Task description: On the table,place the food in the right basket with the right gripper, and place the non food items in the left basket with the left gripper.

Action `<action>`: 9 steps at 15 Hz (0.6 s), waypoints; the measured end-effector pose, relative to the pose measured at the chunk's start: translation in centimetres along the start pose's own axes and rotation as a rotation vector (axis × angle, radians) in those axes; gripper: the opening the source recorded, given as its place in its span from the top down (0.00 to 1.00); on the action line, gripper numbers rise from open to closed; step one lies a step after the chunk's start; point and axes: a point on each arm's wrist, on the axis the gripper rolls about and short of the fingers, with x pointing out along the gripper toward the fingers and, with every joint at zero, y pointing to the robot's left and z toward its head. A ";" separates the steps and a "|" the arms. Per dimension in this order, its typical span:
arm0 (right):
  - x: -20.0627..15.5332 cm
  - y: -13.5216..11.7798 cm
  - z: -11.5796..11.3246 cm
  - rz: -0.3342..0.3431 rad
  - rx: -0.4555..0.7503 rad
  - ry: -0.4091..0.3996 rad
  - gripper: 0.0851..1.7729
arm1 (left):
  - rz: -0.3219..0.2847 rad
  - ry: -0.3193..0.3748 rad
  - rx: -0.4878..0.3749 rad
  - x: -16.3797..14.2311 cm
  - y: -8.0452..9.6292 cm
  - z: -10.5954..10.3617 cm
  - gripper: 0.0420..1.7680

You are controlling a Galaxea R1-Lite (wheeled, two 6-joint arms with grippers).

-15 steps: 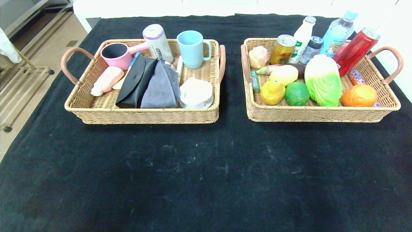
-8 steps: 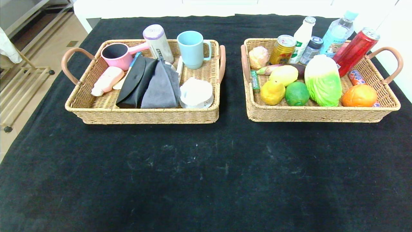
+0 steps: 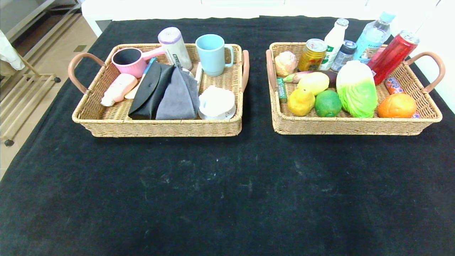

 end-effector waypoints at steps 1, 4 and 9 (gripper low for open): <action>-0.1 0.1 -0.3 -0.019 -0.002 -0.008 0.04 | -0.006 0.034 -0.010 0.0 -0.3 -1.2 0.03; 0.5 -0.2 -1.3 -0.133 0.010 0.017 0.04 | -0.022 0.099 -0.071 0.0 -0.9 -3.2 0.03; 5.1 -1.6 -2.2 -0.280 0.010 -0.152 0.04 | 0.128 0.002 -0.164 4.6 0.5 -4.9 0.03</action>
